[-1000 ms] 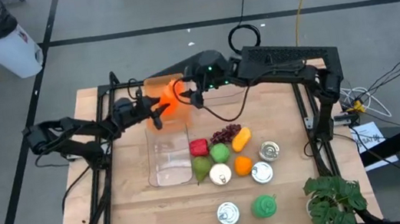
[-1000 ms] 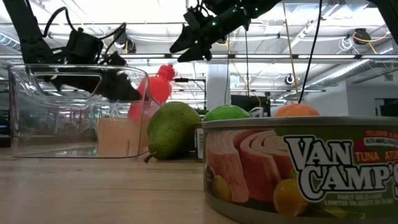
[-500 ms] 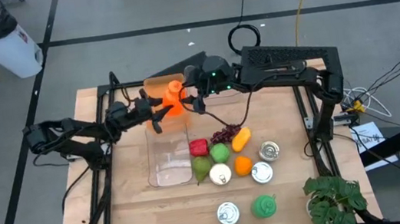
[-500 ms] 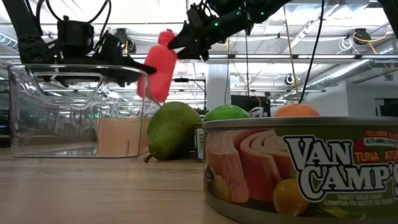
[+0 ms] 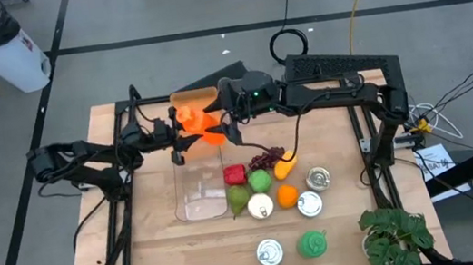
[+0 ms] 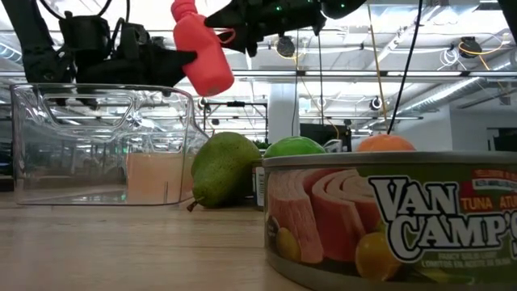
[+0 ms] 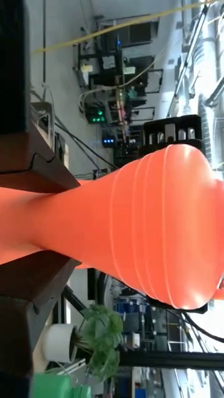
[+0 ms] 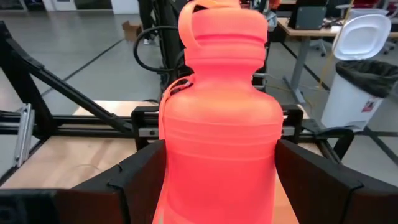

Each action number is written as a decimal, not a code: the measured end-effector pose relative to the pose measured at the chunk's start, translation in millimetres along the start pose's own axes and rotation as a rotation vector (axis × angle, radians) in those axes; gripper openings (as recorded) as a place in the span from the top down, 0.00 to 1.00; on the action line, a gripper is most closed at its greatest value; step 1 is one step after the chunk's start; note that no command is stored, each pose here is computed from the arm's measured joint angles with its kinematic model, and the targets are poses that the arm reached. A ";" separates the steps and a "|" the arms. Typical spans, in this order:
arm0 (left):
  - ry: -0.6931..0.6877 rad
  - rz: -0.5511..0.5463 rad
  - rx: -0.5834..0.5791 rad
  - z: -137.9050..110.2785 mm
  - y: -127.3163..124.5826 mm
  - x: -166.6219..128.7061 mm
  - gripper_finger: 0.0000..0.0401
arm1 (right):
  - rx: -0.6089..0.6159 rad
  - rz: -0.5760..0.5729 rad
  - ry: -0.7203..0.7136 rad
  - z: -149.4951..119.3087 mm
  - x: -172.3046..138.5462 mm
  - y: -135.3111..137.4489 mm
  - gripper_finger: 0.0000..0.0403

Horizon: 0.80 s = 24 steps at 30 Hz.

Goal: Pick & Place Food Item
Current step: Put the orange tumbler into the orange bin

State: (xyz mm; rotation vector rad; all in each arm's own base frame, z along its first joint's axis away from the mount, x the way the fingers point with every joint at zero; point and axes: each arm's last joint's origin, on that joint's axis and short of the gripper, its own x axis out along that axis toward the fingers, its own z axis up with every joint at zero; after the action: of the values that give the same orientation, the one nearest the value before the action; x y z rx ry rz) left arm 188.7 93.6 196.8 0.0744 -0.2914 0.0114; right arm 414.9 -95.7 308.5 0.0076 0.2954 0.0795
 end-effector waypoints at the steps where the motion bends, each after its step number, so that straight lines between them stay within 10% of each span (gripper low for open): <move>1: -0.001 0.000 -0.002 0.1 0.0 0.0 0.63 | 0.005 0.003 0.002 -0.2 0.6 1.5 0.31; 15: -0.063 -0.029 -0.006 7.8 -0.8 1.3 0.63 | -0.132 -0.069 0.122 -14.0 14.8 34.6 0.09; 24: -0.092 -0.034 0.011 12.0 -0.5 2.0 0.63 | -0.124 -0.077 -0.003 -0.7 14.9 37.5 0.19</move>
State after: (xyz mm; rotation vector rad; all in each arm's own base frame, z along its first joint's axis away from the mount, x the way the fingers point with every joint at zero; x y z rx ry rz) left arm 187.1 92.2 208.8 0.0904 -0.3817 -0.0242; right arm 426.0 -57.2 304.2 -0.1263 0.2871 0.0214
